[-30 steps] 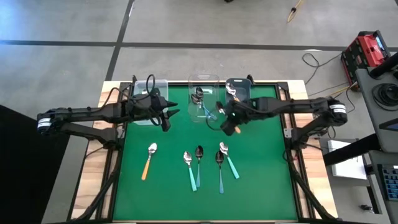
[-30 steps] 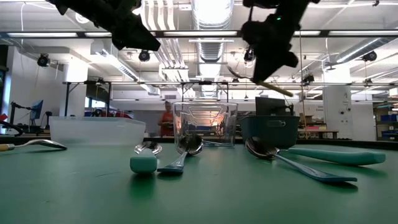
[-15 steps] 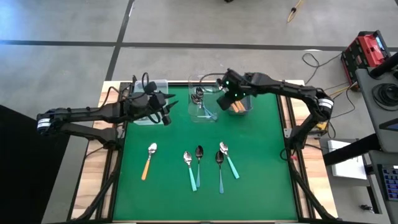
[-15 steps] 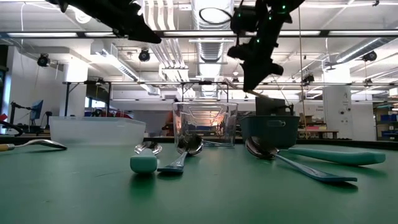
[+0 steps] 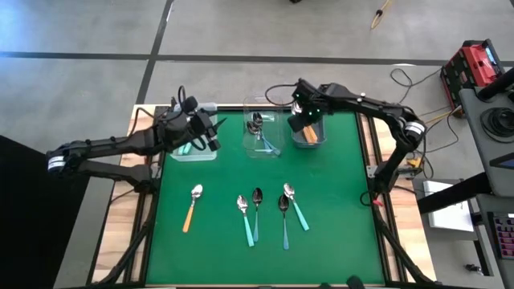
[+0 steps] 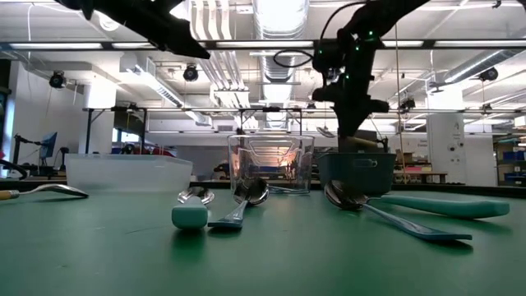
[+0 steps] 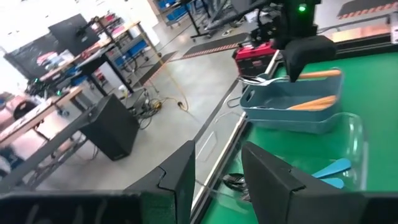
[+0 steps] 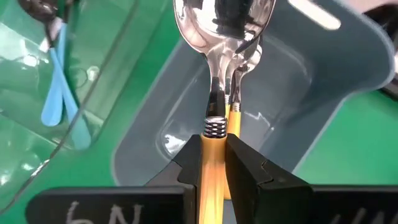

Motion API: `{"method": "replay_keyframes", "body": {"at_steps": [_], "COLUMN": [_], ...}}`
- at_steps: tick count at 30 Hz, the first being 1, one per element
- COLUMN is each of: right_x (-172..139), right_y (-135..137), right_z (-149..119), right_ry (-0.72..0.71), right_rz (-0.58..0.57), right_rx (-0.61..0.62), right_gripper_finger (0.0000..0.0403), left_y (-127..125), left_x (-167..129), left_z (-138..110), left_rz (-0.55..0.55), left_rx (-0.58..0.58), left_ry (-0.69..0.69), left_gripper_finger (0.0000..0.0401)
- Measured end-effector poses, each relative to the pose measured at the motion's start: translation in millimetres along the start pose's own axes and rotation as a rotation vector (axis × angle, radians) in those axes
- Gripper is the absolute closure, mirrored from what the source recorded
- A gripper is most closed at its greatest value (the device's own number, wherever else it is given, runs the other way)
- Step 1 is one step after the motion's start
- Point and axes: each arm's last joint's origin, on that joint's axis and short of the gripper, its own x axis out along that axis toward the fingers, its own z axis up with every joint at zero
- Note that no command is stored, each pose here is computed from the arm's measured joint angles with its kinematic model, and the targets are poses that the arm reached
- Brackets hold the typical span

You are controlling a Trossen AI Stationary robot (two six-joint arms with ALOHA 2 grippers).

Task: Sort silverware by color (type)
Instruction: Put the yellow spoon into the blue bin

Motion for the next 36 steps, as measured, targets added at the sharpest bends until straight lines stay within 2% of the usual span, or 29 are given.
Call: {"method": "replay_keyframes", "body": {"at_steps": [11,36], "right_x": [26,34], "right_y": [-14,-14], "right_z": [7,7], "right_ry": [0.09,0.109], "right_rz": [-0.025,-0.036], "right_rx": [0.044,0.054], "right_gripper_finger": [0.0365,0.0365], "left_y": [9,9], "left_x": [4,4], "left_z": [-8,-8], "left_rz": [0.039,0.038], "left_rx": [-0.015,-0.01], "left_ry": [0.056,0.059], "left_gripper_finger": [0.0288,0.0288]}}
